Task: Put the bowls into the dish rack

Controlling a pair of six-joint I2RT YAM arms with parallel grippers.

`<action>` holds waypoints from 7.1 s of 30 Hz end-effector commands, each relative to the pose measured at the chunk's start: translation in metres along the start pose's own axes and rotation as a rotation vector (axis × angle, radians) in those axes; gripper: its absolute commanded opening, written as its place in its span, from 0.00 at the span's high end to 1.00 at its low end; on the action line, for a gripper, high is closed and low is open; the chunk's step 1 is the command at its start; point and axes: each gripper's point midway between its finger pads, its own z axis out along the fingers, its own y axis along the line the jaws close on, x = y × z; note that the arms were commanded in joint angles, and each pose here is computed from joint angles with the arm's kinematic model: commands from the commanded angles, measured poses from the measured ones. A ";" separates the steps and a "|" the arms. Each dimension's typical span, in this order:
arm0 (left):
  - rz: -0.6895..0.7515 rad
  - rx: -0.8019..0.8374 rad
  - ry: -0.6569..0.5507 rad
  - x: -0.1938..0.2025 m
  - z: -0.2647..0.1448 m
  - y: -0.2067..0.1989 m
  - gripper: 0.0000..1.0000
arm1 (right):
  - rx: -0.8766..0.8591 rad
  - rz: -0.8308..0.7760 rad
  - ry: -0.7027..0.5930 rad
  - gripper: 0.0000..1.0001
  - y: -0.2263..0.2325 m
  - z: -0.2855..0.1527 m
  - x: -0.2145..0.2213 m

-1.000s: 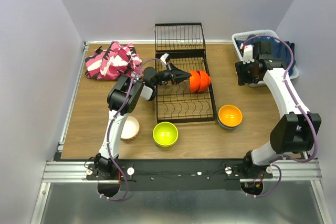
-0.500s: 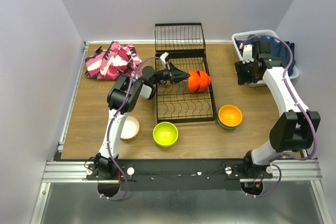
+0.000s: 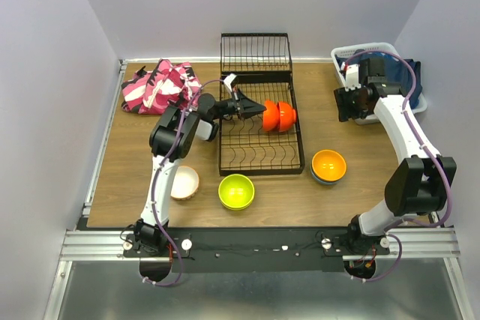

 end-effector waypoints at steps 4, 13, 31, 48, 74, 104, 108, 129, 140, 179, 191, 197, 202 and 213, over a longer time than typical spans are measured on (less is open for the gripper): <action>0.060 -0.136 -0.002 0.009 -0.024 0.029 0.89 | 0.003 -0.012 -0.038 0.37 0.001 -0.007 -0.009; 0.098 -0.178 -0.031 0.015 -0.029 0.011 1.00 | 0.000 -0.009 -0.051 0.37 0.003 -0.012 -0.008; 0.052 0.128 -0.012 0.015 -0.015 -0.052 1.00 | -0.014 -0.007 -0.036 0.37 0.006 -0.011 -0.001; -0.041 0.158 0.005 0.012 -0.007 -0.050 1.00 | 0.005 -0.022 -0.009 0.37 0.001 -0.004 -0.001; 0.261 -0.357 -0.011 0.013 -0.031 0.009 0.66 | -0.010 -0.017 -0.077 0.37 0.009 -0.013 -0.006; 1.036 -0.910 0.304 0.033 -0.026 0.010 0.54 | -0.073 -0.016 -0.211 0.36 0.020 -0.026 -0.032; 0.997 -0.905 0.318 0.037 -0.024 0.020 0.54 | -0.067 -0.017 -0.213 0.36 0.019 -0.027 -0.030; 0.944 -0.806 0.357 0.061 -0.020 -0.001 0.52 | -0.035 -0.025 -0.203 0.36 0.016 -0.029 -0.015; 0.932 -0.784 0.353 0.045 0.003 0.010 0.52 | -0.019 -0.029 -0.191 0.36 0.014 -0.028 -0.010; 0.622 -0.256 0.181 0.040 -0.001 -0.058 1.00 | 0.004 -0.017 -0.133 0.36 0.008 -0.017 -0.010; 0.409 0.037 0.250 0.052 -0.013 -0.075 1.00 | 0.020 -0.026 -0.103 0.36 0.003 -0.011 -0.013; 0.355 0.128 0.329 0.062 -0.023 -0.078 1.00 | 0.022 -0.026 -0.092 0.36 0.001 -0.009 -0.014; 0.326 0.104 0.355 0.064 -0.028 -0.065 1.00 | 0.022 -0.026 -0.094 0.36 0.000 -0.009 -0.019; 0.308 0.089 0.390 0.059 -0.024 -0.042 1.00 | 0.020 -0.026 -0.083 0.36 0.000 -0.006 -0.019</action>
